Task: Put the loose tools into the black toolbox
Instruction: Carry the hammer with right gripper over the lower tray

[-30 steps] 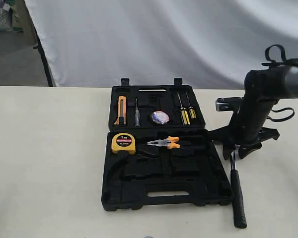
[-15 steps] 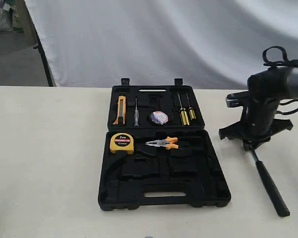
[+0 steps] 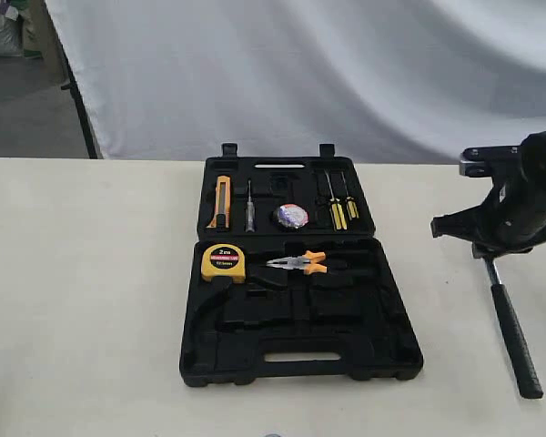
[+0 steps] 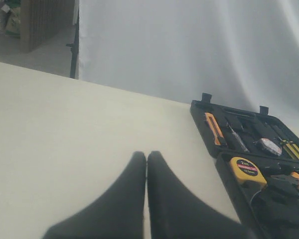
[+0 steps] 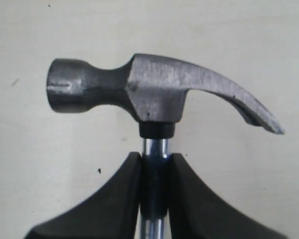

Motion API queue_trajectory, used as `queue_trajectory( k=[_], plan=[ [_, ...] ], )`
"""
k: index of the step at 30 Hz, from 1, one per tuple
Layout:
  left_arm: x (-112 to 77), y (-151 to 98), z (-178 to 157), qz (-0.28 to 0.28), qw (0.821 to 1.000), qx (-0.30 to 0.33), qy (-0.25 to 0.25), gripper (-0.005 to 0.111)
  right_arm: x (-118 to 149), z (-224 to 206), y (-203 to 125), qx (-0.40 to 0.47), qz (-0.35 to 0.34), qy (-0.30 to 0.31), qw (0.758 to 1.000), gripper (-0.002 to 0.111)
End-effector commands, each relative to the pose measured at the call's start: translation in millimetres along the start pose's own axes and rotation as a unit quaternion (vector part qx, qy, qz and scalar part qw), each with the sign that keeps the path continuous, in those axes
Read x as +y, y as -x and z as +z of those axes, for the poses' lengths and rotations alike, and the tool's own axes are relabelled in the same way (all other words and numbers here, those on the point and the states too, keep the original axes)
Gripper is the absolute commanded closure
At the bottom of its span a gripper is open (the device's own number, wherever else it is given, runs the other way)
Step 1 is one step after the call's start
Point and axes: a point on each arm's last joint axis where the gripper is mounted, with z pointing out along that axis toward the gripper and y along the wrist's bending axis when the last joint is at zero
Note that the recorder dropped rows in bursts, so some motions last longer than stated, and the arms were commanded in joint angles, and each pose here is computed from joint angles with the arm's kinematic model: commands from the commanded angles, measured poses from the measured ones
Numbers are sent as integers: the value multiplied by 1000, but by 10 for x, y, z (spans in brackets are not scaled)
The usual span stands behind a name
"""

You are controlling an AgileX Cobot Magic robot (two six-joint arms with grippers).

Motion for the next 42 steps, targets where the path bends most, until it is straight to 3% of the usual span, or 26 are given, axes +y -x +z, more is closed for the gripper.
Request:
queue_trajectory(
  k=[1, 6, 11, 15, 23, 26, 35, 42],
  plan=[
    [9, 21, -4, 0, 1000, -10, 10, 106, 87, -182, 41, -39, -6, 16, 999, 109],
    [9, 21, -4, 0, 1000, -10, 10, 106, 470, -309, 48, -63, -80, 42, 994, 109],
    [9, 21, -4, 0, 1000, -10, 10, 106, 1016, -446, 7, -106, -205, 80, 970, 109],
    [9, 21, -4, 0, 1000, -10, 10, 106, 1476, -581, -95, -150, -338, 106, 923, 109],
    [9, 21, -4, 0, 1000, -10, 10, 106, 2197, -869, -376, -231, -496, 148, 824, 109],
    [9, 21, -4, 0, 1000, -10, 10, 106, 2325, -917, -462, -239, -529, 153, 799, 109],
    [9, 21, -4, 0, 1000, -10, 10, 106, 2413, -677, -608, -205, -602, 141, 759, 109],
    [9, 21, -4, 0, 1000, -10, 10, 106, 2498, -709, -711, -193, -620, 145, 747, 109]
  ],
)
